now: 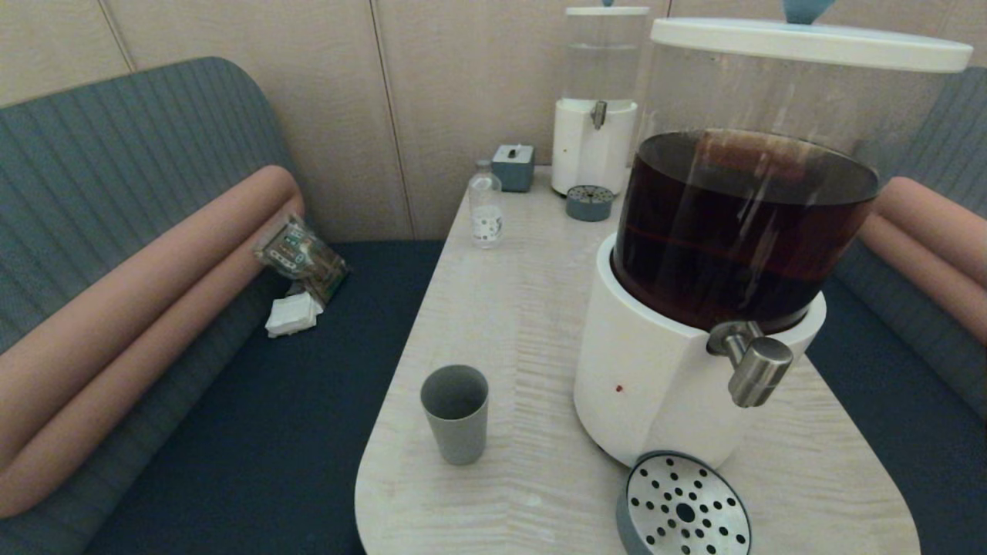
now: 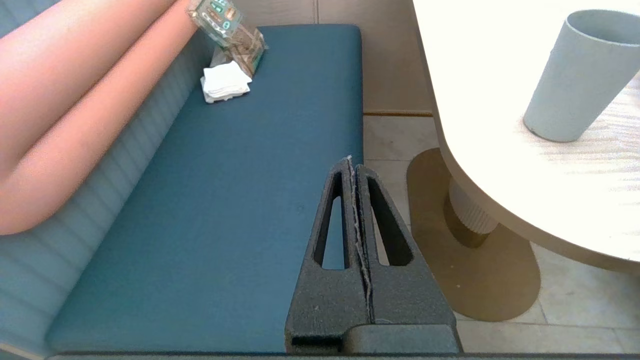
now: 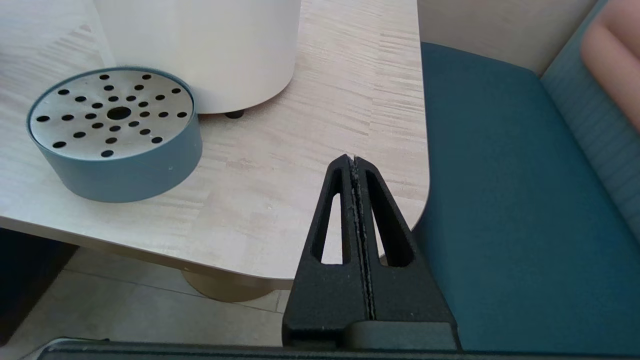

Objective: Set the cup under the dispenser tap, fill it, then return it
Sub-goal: Pick up the cup

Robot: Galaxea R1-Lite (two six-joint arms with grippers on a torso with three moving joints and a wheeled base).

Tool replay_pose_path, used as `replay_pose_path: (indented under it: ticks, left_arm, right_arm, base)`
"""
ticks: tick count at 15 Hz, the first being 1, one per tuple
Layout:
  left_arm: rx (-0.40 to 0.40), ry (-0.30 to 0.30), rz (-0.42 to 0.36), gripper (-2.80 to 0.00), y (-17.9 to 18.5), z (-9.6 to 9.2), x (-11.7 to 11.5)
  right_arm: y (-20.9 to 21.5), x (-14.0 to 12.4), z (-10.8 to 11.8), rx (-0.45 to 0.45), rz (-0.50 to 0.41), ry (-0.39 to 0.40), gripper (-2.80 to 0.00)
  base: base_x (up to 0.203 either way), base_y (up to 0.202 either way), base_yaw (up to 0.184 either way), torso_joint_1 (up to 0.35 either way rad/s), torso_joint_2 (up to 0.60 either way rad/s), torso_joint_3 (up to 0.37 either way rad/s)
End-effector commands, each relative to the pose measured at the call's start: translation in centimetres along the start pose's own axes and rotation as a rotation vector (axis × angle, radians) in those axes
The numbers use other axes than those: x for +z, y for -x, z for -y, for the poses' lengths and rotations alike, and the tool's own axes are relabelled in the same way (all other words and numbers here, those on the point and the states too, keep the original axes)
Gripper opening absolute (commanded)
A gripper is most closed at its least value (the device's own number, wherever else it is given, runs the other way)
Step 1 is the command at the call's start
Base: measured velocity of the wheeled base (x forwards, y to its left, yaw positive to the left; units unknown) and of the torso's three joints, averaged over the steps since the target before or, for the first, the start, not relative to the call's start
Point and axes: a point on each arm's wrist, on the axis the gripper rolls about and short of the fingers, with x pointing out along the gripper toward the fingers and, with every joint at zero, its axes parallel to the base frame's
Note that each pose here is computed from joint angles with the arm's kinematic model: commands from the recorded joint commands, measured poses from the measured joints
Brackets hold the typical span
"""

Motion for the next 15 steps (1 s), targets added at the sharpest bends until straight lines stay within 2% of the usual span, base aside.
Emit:
replay_pose_path:
  ticks: [1,5,8,9,12,14,15]
  left_arm:
    - [0.001,0.021,-0.001,-2.8,0.0,0.0,0.0]
    - [0.04,0.071,0.005,-2.8,0.0,-0.1,0.1]
    - [0.034,0.033,-0.001,-2.8,0.0,-0.1,0.0]
    - [0.028,0.037,0.018,-2.8,0.1,-0.1,0.4]
    - [-0.057,0.045,0.115,-2.8,1.4,0.1,4.7]
    - [-0.103,0.062,0.099,-2.8,1.2,0.2,8.1]
    - [-0.156,0.069,0.082,-2.8,0.8,0.3,9.6]
  right_arm:
    - [0.0,-0.3,0.0,0.0,-0.004,-0.002,-2.8]
    - [0.0,-0.3,0.0,0.0,-0.003,-0.005,-2.8]
    - [0.0,-0.3,0.0,0.0,-0.003,-0.005,-2.8]
    - [0.0,-0.3,0.0,0.0,-0.003,-0.005,-2.8]
    - [0.0,-0.3,0.0,0.0,-0.003,-0.005,-2.8]
    - [0.0,-0.3,0.0,0.0,-0.003,-0.005,-2.8]
    - [0.0,-0.3,0.0,0.0,-0.003,-0.005,-2.8]
  base:
    - [0.0,0.0,0.0,0.0,0.0,0.0]
    - [0.0,0.0,0.0,0.0,0.0,0.0]
    - [0.0,0.0,0.0,0.0,0.0,0.0]
    - [0.0,0.0,0.0,0.0,0.0,0.0]
    - [0.0,0.0,0.0,0.0,0.0,0.0]
    - [0.0,0.0,0.0,0.0,0.0,0.0]
    - [0.0,0.0,0.0,0.0,0.0,0.0]
